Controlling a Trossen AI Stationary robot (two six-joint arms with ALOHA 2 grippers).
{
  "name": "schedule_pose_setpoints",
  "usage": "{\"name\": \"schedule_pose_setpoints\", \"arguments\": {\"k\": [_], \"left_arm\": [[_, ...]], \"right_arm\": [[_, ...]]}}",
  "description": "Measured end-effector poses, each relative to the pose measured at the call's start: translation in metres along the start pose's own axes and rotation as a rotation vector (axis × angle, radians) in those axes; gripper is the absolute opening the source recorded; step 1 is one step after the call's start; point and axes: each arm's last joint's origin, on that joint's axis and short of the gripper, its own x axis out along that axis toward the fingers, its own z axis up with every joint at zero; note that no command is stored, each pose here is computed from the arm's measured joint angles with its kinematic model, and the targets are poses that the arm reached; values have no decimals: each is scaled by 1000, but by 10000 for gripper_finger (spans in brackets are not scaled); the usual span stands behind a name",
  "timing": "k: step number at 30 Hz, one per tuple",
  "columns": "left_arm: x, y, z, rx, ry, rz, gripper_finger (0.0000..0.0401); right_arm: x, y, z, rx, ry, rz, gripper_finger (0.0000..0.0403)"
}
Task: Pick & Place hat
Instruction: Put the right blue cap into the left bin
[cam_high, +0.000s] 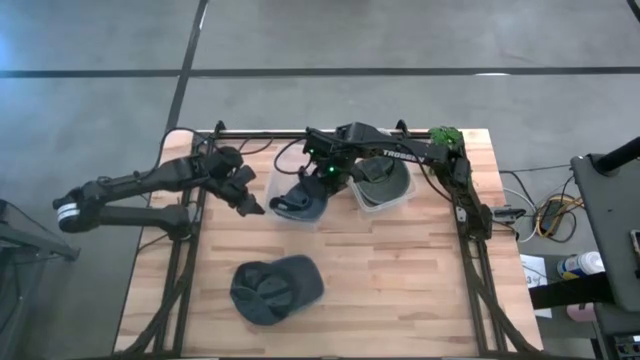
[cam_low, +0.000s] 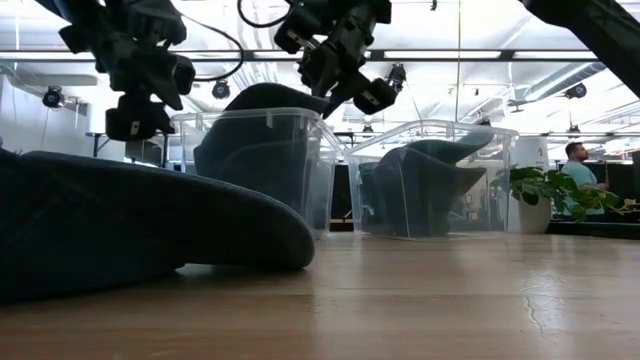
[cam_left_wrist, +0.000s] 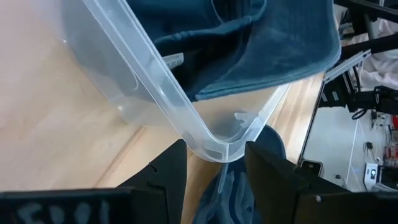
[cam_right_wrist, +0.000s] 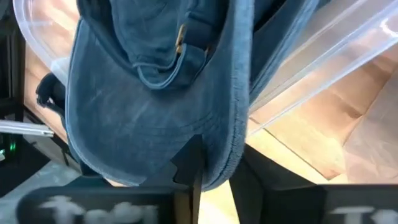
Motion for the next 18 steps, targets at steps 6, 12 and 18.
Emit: {"name": "schedule_pose_setpoints", "arguments": {"k": [6, 12, 18], "left_arm": [[3, -5, -3, 10, 5, 11, 154], [6, -12, -2, -11, -48, 14, 154], [7, -17, 1, -16, -119, 30, 154]], "right_arm": [[-1, 0, 1, 13, -11, -3, 16], [-7, 0, -1, 54, -44, -11, 14], [-25, -1, -6, 137, -102, -13, 13]]}}
